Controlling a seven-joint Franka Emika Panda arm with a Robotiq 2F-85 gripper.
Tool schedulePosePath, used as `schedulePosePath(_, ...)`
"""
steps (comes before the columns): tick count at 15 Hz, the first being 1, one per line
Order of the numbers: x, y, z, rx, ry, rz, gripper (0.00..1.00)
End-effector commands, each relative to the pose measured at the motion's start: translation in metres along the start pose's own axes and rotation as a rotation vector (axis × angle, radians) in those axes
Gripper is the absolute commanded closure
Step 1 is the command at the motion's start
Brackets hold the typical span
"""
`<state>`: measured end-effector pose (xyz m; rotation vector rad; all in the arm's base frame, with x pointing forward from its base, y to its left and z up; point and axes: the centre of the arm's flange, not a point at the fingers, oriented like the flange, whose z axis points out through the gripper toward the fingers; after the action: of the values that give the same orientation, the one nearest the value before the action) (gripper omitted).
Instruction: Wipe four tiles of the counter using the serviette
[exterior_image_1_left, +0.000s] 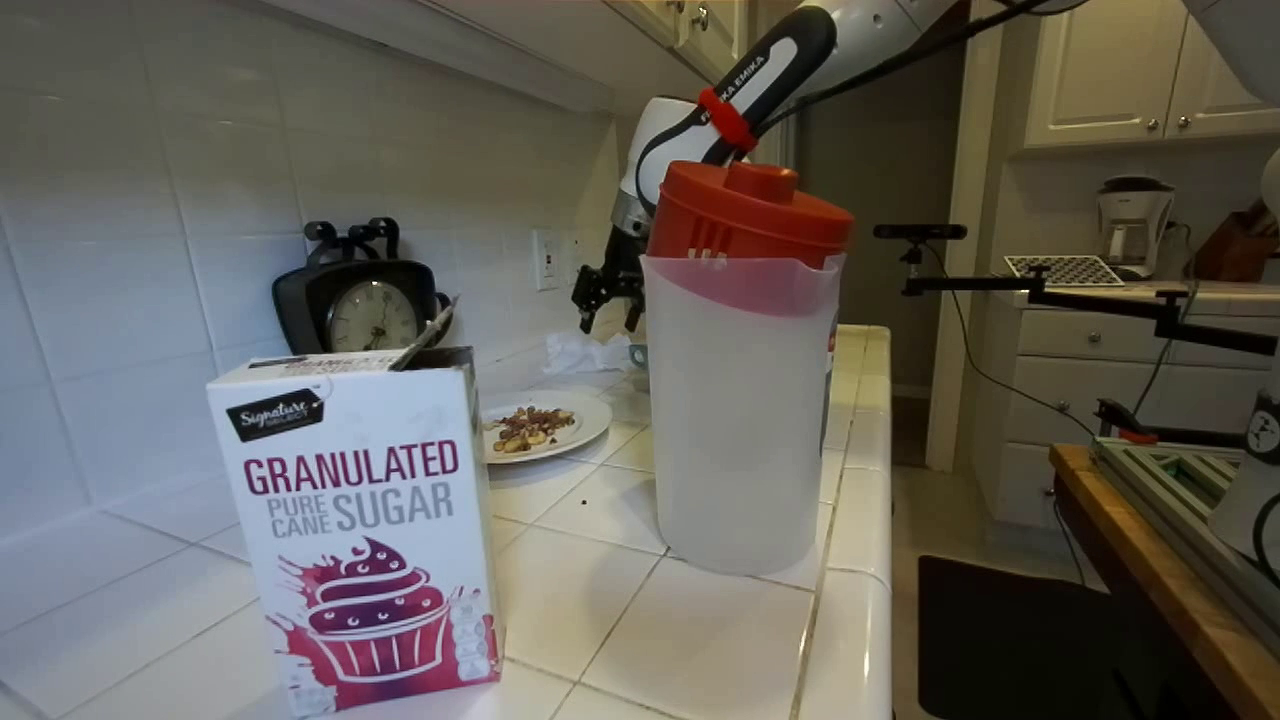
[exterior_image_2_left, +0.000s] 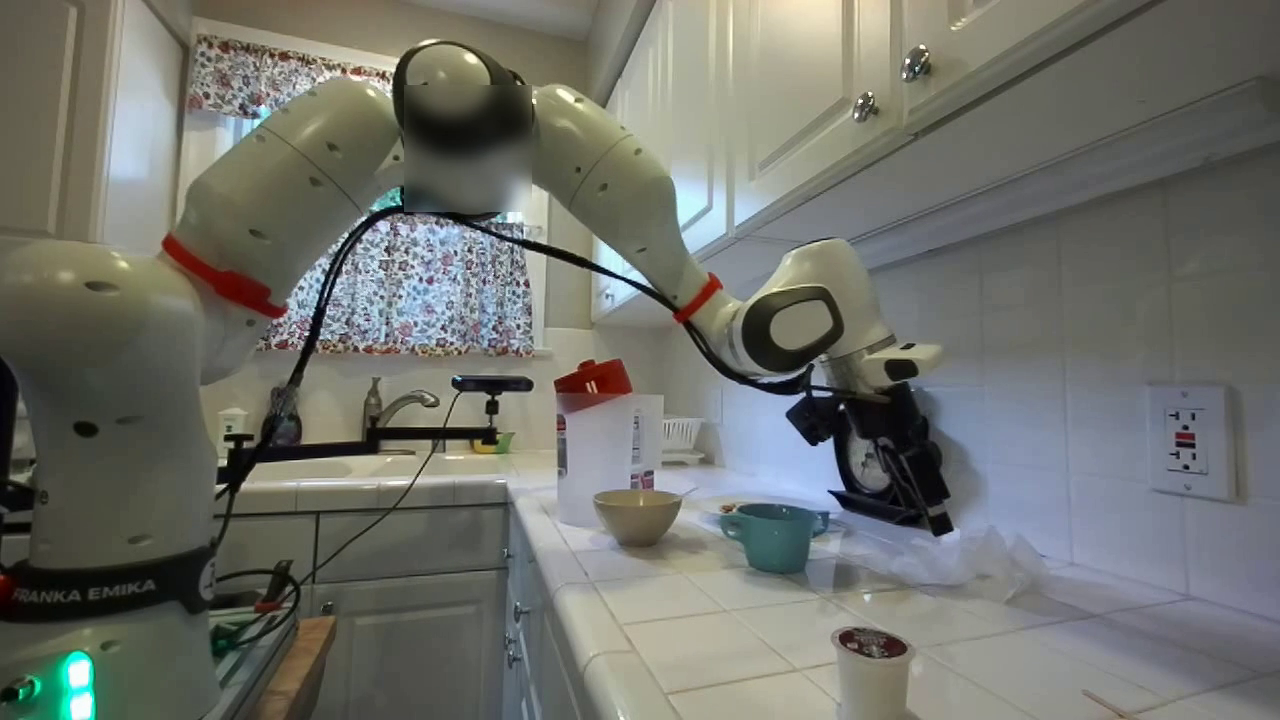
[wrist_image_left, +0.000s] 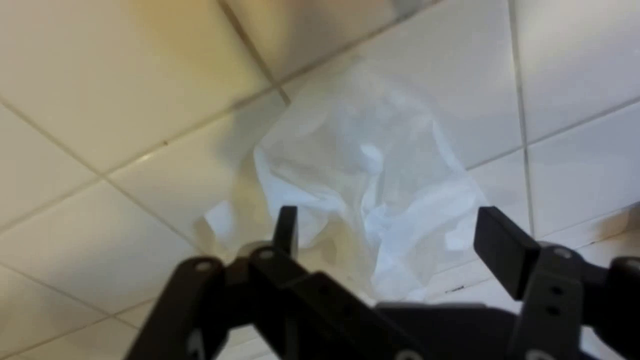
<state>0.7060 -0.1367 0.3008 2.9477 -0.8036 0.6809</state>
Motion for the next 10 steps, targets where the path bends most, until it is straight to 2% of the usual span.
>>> schedulePosePath(1, -0.041, 0.008, -0.034, -0.049, -0.094, -0.021, 0.00)
schedulePosePath(10, -0.087, 0.019, -0.117, -0.097, -0.287, -0.101, 0.00)
